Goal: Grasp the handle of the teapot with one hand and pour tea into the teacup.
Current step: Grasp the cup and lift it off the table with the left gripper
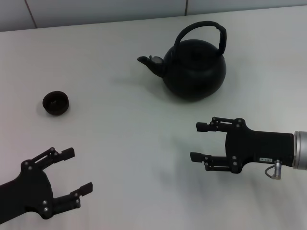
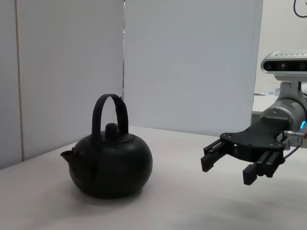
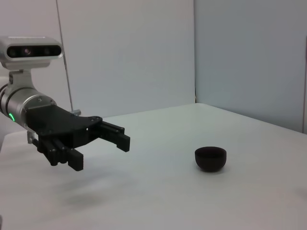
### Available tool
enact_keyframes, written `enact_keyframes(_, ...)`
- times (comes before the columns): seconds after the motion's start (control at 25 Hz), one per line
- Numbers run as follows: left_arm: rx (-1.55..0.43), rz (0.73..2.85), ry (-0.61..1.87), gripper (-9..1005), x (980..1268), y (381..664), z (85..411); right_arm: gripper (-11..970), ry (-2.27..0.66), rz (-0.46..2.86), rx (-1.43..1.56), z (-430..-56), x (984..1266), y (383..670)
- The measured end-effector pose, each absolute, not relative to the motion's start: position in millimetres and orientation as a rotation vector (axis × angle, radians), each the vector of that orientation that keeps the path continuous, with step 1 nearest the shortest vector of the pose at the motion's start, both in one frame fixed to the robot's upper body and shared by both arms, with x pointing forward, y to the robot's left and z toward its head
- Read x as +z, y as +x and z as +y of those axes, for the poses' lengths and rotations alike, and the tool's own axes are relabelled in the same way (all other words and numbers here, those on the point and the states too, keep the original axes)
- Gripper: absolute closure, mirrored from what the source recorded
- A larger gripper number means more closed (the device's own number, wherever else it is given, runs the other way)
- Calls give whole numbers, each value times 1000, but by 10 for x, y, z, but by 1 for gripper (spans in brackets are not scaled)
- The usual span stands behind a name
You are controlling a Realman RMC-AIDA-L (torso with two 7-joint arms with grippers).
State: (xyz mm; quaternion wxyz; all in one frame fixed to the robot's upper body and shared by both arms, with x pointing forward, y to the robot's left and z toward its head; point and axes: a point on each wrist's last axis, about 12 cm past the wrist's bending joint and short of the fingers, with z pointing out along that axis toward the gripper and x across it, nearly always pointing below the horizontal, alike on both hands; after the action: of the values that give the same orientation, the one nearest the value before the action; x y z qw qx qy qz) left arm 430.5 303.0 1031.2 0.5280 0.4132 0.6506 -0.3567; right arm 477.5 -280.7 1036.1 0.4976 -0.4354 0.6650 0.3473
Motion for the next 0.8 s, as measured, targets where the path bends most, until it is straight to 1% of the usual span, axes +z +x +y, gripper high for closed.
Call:
enact_keyframes(0.44,-835,1546,998,137,10331,4352,3026,222,-1061,1604,837,-2784,10375,4814)
enact_keyframes(0.64,-714,1499,978,139,10309,4384,3027,221,-1040,1591,846,-2747,10391,4854)
enact_keyframes(0.8,-684,1480,926,141,10284,4420,3002,221,-1018,1577,851,-2725,10409,4883)
